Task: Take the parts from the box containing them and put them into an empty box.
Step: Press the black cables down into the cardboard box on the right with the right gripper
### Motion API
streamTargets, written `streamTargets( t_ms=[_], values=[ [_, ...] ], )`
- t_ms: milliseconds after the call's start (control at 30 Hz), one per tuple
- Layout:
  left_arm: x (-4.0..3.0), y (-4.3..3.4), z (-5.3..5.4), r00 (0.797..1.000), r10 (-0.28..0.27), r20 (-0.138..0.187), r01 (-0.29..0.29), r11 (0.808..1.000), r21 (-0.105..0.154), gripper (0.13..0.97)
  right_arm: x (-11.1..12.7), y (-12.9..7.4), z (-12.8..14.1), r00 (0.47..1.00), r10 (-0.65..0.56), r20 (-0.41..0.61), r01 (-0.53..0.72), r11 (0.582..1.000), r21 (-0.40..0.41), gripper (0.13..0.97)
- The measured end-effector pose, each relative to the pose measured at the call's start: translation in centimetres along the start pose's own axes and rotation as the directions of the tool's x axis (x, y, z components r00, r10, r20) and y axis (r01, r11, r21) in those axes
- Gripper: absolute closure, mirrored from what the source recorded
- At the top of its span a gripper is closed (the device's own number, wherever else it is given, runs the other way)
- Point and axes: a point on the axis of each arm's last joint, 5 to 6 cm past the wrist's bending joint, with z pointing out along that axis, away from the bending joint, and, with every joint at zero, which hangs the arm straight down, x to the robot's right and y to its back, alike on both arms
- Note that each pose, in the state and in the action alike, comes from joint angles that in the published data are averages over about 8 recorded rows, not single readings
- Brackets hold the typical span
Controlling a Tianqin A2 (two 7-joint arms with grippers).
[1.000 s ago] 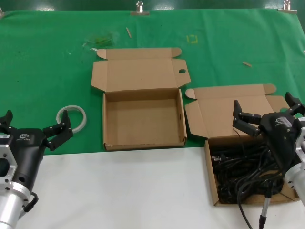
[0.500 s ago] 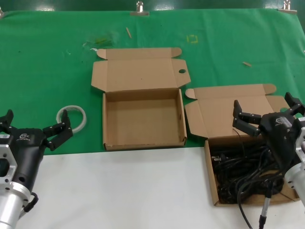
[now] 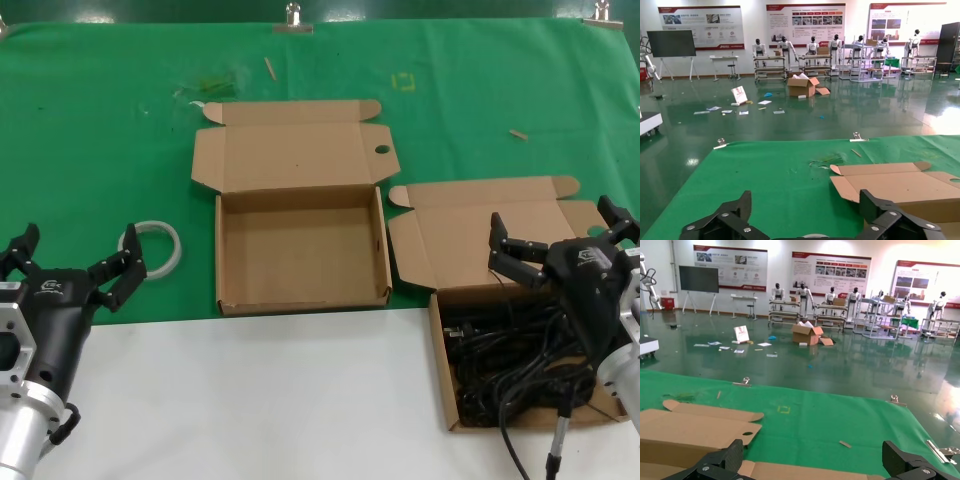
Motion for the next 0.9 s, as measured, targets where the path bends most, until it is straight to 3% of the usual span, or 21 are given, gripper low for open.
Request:
streamTargets(
  t_ms=[133,400,533,800,900],
  values=[
    [0.00,0.00,0.0,1.000,0.000,0.000,0.000,1.000,0.000,0.338,0.1,0.1,0.0,1.000,-0.006,0.002,0.006,1.000,-0.007,0.130],
    [0.00,0.00,0.0,1.000,0.000,0.000,0.000,1.000,0.000,0.536,0.6,-0.1,0.3,0.999,-0.036,0.020,0.037,0.999,-0.011,0.130],
    [0.00,0.00,0.0,1.000,0.000,0.000,0.000,1.000,0.000,0.536,1.1,-0.4,0.6,0.997,-0.066,0.047,0.067,0.998,-0.012,0.130],
    [0.00,0.00,0.0,1.000,0.000,0.000,0.000,1.000,0.000,0.740,2.6,-1.5,1.4,0.969,-0.156,0.193,0.160,0.987,-0.005,0.130],
    [0.00,0.00,0.0,1.000,0.000,0.000,0.000,1.000,0.000,0.774,3.5,-2.3,2.0,0.936,-0.213,0.281,0.219,0.976,0.010,0.130]
  ],
)
